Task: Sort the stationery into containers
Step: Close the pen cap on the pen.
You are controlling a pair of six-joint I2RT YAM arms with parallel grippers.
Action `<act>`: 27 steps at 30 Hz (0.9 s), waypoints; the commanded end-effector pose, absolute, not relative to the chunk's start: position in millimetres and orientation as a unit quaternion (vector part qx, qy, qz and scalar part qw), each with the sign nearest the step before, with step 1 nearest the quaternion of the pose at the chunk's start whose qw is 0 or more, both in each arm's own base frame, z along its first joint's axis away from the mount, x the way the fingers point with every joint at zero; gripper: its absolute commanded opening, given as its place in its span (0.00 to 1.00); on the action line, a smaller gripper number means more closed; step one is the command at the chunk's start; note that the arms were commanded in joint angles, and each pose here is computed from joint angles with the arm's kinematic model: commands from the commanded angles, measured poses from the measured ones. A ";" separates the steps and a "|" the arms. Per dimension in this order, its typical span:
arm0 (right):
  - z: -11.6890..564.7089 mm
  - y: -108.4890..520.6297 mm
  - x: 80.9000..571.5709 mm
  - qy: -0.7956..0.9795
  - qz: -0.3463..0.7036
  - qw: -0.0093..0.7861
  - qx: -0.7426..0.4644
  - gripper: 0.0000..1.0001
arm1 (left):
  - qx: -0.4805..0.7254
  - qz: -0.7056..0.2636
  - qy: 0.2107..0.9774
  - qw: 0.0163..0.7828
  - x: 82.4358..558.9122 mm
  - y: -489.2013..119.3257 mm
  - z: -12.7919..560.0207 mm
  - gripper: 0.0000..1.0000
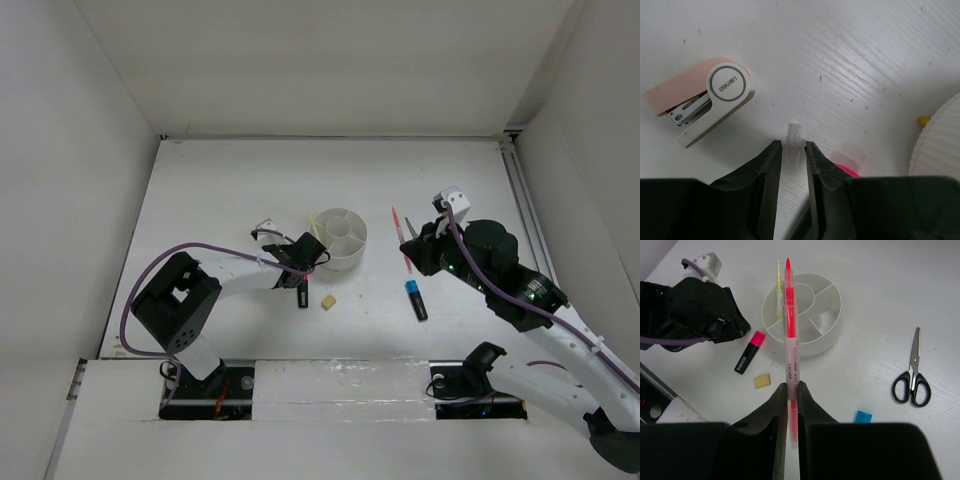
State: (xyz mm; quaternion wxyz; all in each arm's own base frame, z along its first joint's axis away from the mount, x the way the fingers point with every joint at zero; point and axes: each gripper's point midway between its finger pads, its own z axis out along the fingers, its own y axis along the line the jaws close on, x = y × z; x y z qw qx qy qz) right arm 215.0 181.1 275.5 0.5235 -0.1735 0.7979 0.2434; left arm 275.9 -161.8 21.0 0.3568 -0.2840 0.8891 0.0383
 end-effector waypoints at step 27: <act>292.4 191.0 212.6 0.770 0.274 0.546 -0.186 0.00 | -0.268 -0.103 0.840 0.460 294.5 -172.6 153.1 0.00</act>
